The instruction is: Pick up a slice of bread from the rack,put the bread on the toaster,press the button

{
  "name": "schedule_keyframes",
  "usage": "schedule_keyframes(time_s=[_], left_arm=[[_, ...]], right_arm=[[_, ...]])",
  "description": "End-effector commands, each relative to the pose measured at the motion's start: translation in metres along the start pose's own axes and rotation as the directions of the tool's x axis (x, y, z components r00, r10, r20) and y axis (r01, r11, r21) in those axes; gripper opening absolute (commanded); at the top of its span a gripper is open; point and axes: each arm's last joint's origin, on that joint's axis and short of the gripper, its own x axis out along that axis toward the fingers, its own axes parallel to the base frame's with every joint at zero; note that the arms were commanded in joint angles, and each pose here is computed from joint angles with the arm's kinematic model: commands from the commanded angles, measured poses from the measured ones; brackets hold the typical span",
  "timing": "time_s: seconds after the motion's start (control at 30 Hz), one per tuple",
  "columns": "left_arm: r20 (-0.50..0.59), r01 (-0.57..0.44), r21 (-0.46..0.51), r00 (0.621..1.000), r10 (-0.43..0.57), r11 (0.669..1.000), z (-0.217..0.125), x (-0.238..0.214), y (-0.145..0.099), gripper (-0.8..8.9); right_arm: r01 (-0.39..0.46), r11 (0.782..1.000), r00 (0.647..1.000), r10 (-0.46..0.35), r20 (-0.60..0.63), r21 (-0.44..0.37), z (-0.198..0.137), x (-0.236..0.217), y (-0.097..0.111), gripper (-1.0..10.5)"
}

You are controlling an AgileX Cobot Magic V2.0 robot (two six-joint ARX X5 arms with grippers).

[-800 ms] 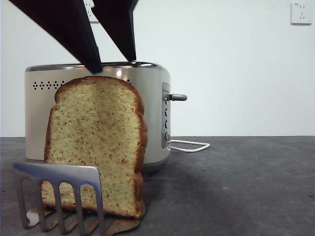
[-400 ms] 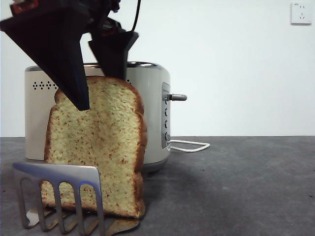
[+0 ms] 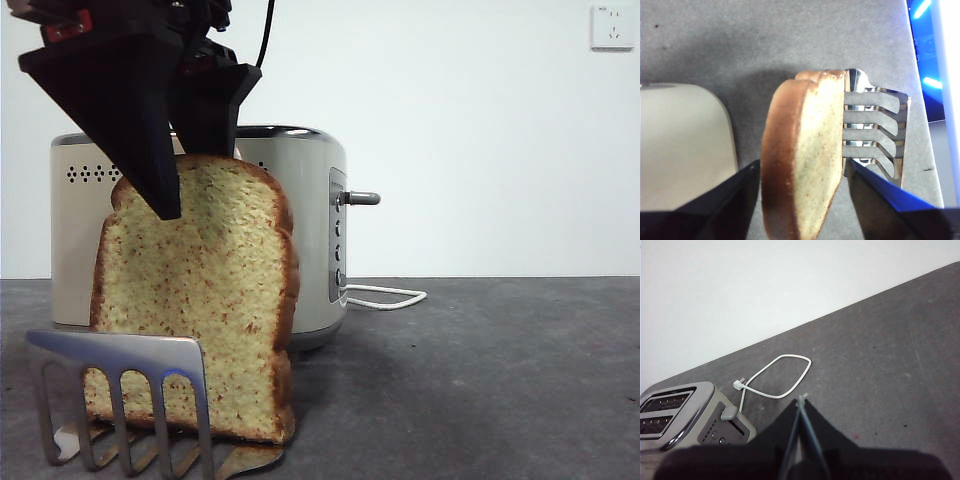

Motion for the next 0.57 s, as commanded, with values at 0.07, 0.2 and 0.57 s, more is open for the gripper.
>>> schedule_keyframes(time_s=[0.07, 0.2, 0.57], left_arm=[[0.005, 0.004, 0.014, 1.0, -0.004, 1.0, -0.001, -0.001, 0.0, 2.7], [0.018, -0.014, 0.021, 1.0, 0.014, 1.0, -0.002, -0.008, -0.002, 1.06], [0.075, 0.011, 0.063, 0.997, -0.016, 0.998, -0.002, -0.015, -0.007, -0.09]], right_arm=[[-0.003, 1.0, 1.0, 0.003, 0.009, -0.014, 0.001, -0.001, 0.001, 0.0], [-0.003, 1.0, 1.0, 0.003, 0.008, -0.017, 0.001, -0.001, 0.001, 0.0], [0.003, 1.0, 1.0, -0.003, -0.005, -0.015, 0.0, -0.001, 0.0, 0.0]])
